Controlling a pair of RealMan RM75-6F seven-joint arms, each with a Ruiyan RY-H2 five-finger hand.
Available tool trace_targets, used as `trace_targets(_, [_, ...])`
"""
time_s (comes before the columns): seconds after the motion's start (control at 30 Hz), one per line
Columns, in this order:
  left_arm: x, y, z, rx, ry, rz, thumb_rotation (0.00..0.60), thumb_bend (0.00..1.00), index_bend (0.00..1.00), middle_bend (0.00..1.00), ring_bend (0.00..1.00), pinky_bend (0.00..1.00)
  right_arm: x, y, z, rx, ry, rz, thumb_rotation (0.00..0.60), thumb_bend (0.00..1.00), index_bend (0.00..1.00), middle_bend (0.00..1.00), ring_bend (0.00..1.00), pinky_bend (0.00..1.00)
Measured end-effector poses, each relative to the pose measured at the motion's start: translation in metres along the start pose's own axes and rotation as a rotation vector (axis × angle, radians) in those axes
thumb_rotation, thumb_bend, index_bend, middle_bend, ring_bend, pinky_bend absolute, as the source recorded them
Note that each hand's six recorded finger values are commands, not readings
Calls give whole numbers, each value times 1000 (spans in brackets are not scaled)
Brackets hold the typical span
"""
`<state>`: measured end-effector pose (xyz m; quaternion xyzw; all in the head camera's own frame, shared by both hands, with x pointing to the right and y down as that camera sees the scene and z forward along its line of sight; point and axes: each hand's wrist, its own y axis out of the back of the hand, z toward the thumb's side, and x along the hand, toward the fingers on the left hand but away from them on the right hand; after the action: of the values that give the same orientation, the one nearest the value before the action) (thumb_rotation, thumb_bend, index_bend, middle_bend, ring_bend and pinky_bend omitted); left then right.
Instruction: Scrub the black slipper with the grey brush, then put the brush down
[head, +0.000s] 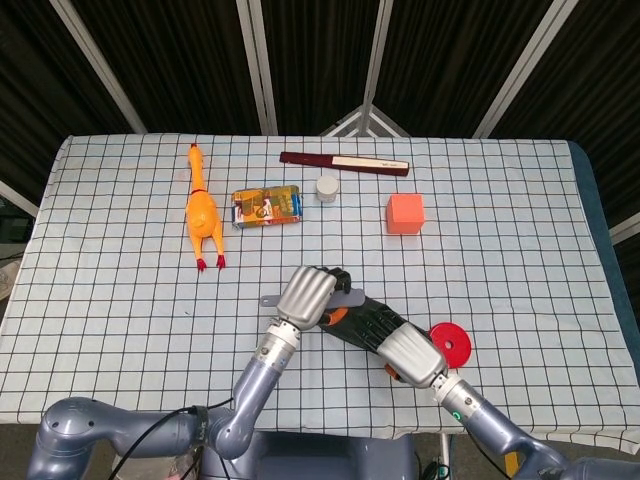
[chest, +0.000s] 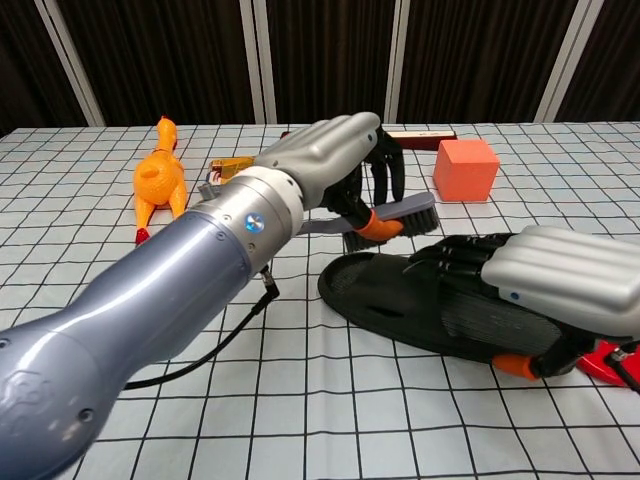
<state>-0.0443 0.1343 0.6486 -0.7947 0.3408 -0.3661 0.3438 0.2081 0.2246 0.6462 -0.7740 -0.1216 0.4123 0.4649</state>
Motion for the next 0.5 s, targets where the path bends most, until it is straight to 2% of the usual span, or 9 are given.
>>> trace_targets(0.13, [-15,9,-19,27,12,-15,600,495,494,642,560,598,23,18,-10,1,-71,-30,600,322,0,0,0,189])
trace_targets(0.3, [-41,17,-53,74,39,-66,600,495,494,642,560,598,53,36,-29,15,-177,-58,600,321,0,0,0,184])
trace_targets(0.43, [-66,22,-81,120,55,-110,600,495,494,642,560,598,71,40,-43,7,-252,-69,600,321,0,0,0,138])
trace_targets(0.5, [-83,22,-94,144,55,-137,600,495,494,642,560,598,79,38,-52,-12,-295,-75,600,321,0,0,0,84])
